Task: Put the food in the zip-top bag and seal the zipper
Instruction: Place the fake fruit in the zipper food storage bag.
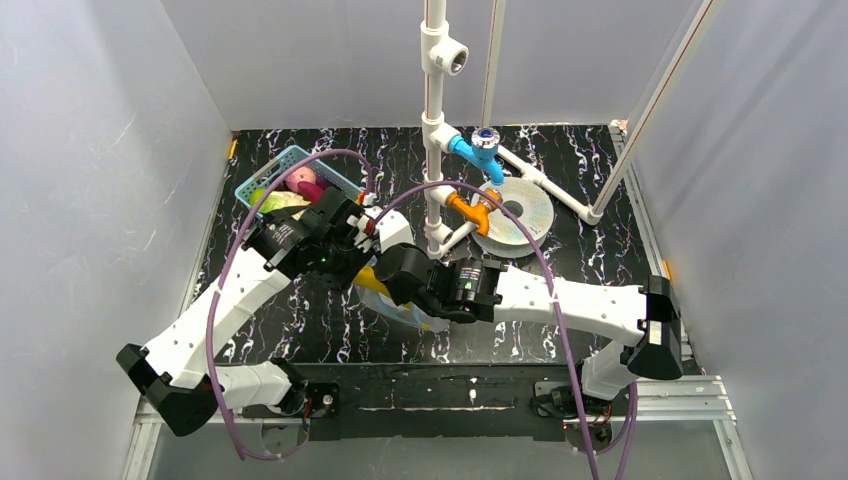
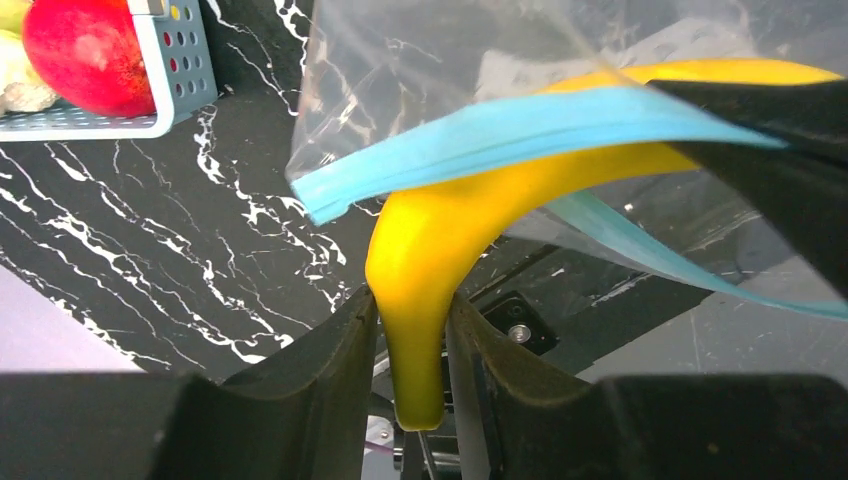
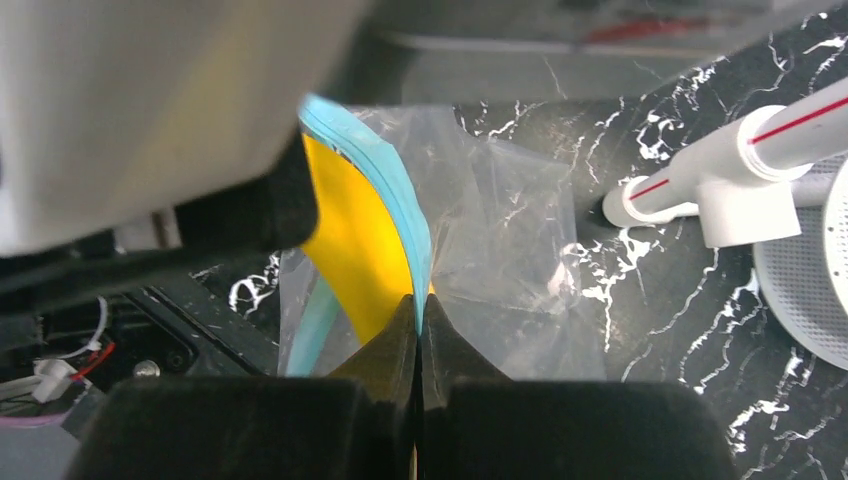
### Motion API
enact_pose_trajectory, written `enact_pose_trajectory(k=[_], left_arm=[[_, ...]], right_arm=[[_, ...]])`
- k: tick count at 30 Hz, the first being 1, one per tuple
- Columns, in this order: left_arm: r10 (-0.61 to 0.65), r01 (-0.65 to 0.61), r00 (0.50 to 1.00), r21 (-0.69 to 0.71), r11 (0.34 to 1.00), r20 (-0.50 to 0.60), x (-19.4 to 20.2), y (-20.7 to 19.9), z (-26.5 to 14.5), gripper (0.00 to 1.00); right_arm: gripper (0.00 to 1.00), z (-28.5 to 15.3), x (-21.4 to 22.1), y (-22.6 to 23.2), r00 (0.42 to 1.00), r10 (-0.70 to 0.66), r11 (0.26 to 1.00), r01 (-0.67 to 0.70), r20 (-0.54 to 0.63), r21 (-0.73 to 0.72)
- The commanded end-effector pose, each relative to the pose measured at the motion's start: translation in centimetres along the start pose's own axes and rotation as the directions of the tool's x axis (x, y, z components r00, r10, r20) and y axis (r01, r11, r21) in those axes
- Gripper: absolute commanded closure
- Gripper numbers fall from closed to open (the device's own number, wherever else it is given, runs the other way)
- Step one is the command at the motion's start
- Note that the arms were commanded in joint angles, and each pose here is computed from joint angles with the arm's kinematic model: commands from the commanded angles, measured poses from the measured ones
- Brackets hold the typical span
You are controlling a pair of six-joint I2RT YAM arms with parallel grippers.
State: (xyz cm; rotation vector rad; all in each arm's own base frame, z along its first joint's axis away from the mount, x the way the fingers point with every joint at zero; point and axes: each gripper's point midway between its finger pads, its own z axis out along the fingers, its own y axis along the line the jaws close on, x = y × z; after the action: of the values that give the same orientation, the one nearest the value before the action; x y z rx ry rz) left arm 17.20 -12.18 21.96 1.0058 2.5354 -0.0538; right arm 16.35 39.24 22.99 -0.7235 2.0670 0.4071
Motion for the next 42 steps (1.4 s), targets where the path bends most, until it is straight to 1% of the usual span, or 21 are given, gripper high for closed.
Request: enact_pose_trajectory(k=[1, 6, 7, 14, 15, 19, 21, 22, 24, 29, 33, 35, 37, 39, 42], left_arm=[[-0.041, 0.035, 0.995, 0.071, 0.997, 0.087, -1.4, -1.3, -1.3, 0.69], [-0.067, 0.039, 0.983, 0.164, 0.986, 0.169, -3.0, -2.9, -2.3, 0.69], [-0.101, 0.068, 0.978, 0.181, 0.981, 0.181, -3.2, -3.2, -2.5, 0.69], [-0.159, 0.099, 0.955, 0.239, 0.966, 0.25, -4.0, -4.2, -2.3, 0.69], [-0.165, 0.103, 0.952, 0.237, 0.966, 0.258, -4.1, -4.2, -2.3, 0.68], [-0.187, 0.132, 0.943, 0.208, 0.969, 0.274, -4.1, -3.5, -2.5, 0.57], [-0.211, 0.152, 0.925, 0.202, 0.968, 0.315, -4.4, -3.2, -3.5, 0.54], [-0.227, 0.164, 0.912, 0.203, 0.965, 0.342, -4.6, -3.1, -4.0, 0.53], [-0.264, 0.193, 0.866, 0.202, 0.96, 0.425, -5.1, -2.5, -5.8, 0.51], [-0.379, 0.342, 0.711, 0.18, 0.922, 0.592, -5.5, 0.0, -9.4, 0.44], [-0.451, 0.497, 0.573, 0.147, 0.855, 0.685, -4.3, 2.8, -10.9, 0.33], [-0.462, 0.561, 0.54, 0.108, 0.821, 0.704, -3.6, 4.1, -10.7, 0.28], [-0.466, 0.603, 0.537, 0.066, 0.795, 0.703, -3.1, 5.0, -10.2, 0.24], [-0.463, 0.619, 0.561, 0.025, 0.785, 0.686, -3.2, 5.4, -9.4, 0.22], [-0.446, 0.632, 0.611, -0.064, 0.772, 0.654, -3.7, 6.2, -7.6, 0.21]], right_arm=[[0.99, -0.2, -0.5, 0.9, 0.999, 0.046, 0.998, -0.045, 0.022, -0.048], [0.99, 0.0, -0.1, 1.1, 0.998, 0.067, 0.996, -0.067, 0.009, -0.06], [0.99, 0.0, -0.1, 1.2, 0.997, 0.075, 0.995, -0.075, 0.007, -0.065], [0.99, -0.1, 0.3, 1.4, 0.995, 0.103, 0.991, -0.104, -0.008, -0.089], [0.99, -0.1, 0.3, 1.4, 0.995, 0.103, 0.991, -0.103, -0.01, -0.09], [0.99, -0.1, 0.6, 1.4, 0.995, 0.102, 0.991, -0.103, -0.018, -0.087], [0.99, 0.0, 0.8, 1.2, 0.995, 0.098, 0.992, -0.099, -0.02, -0.079], [0.99, 0.0, 1.0, 1.0, 0.995, 0.097, 0.992, -0.098, -0.022, -0.073], [0.99, 0.1, 1.4, 0.6, 0.995, 0.096, 0.994, -0.098, -0.027, -0.058], [0.99, -0.4, 2.2, -1.3, 0.996, 0.083, 0.996, -0.082, -0.042, 0.021], [0.99, -2.3, 1.7, -3.2, 0.997, 0.072, 0.996, -0.07, -0.031, 0.062], [0.99, -3.3, 1.4, -3.8, 0.998, 0.067, 0.996, -0.066, -0.015, 0.058], [0.99, -4.1, 1.5, -4.7, 0.998, 0.064, 0.995, -0.063, -0.01, 0.076], [0.99, -4.8, 1.8, -5.8, 0.998, 0.065, 0.992, -0.064, -0.007, 0.105], [0.99, -6.0, 1.9, -7.3, 0.997, 0.071, 0.987, -0.069, -0.004, 0.142]])
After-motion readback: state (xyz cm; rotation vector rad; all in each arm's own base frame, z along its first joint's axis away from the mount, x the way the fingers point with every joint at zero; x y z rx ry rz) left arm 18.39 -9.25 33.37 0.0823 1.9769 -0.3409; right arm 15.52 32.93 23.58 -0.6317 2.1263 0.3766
